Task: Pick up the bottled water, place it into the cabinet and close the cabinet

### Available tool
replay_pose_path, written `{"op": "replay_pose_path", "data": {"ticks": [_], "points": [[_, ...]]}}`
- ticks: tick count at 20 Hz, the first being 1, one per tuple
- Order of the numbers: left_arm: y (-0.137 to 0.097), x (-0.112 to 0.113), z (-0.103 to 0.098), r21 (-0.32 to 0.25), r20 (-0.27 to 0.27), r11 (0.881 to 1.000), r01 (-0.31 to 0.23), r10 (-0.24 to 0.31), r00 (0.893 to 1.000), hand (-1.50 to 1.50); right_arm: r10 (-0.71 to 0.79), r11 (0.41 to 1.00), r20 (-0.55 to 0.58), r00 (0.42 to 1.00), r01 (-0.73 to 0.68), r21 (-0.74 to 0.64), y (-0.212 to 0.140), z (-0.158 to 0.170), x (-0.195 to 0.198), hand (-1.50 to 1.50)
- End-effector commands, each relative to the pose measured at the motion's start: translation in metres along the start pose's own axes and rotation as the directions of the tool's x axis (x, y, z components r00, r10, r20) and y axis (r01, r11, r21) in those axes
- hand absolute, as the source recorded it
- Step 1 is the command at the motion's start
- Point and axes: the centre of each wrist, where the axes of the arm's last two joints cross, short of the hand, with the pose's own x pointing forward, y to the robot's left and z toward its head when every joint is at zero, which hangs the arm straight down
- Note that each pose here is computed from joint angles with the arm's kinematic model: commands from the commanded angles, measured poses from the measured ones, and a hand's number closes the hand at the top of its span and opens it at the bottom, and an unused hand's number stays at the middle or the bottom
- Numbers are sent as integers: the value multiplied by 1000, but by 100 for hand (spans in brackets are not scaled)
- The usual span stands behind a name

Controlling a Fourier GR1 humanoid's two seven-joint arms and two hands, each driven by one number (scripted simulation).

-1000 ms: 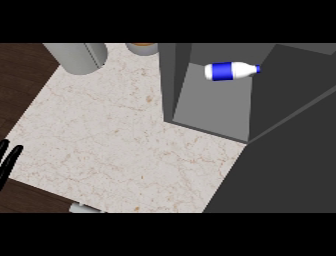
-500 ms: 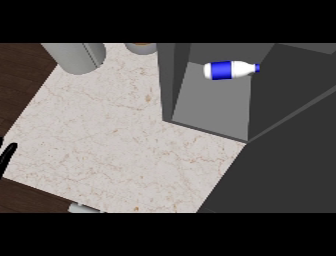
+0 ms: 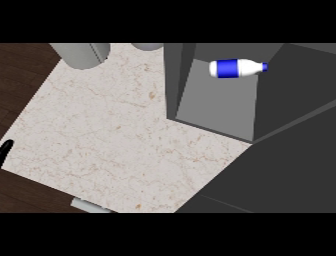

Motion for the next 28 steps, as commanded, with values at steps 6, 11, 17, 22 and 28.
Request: {"op": "replay_pose_path", "data": {"ticks": [6, 11, 17, 22, 28], "points": [[8, 4, -1, 3, 1, 1000, 4, -4, 1000, -150, -111, 991, -20, 994, 109, -75, -8, -25, -17, 150], [10, 5, 0, 6, -1, 1000, 10, -10, 1000, -150, 12, 996, -133, 991, -24, -89, -37, -43, -20, 150], [15, 1, 4, 38, -16, 999, -4, 5, 1000, -150, 50, 993, -243, 969, -74, -89, -67, -80, -28, 150], [19, 2, 4, 41, -3, 999, 1, 0, 1000, -150, 32, 991, -306, 951, -70, -114, -92, -113, -34, 150], [24, 1, 10, 62, -10, 998, 2, -1, 1000, -150, -23, 981, -369, 929, -50, -189, -124, -175, -35, 150]]}}
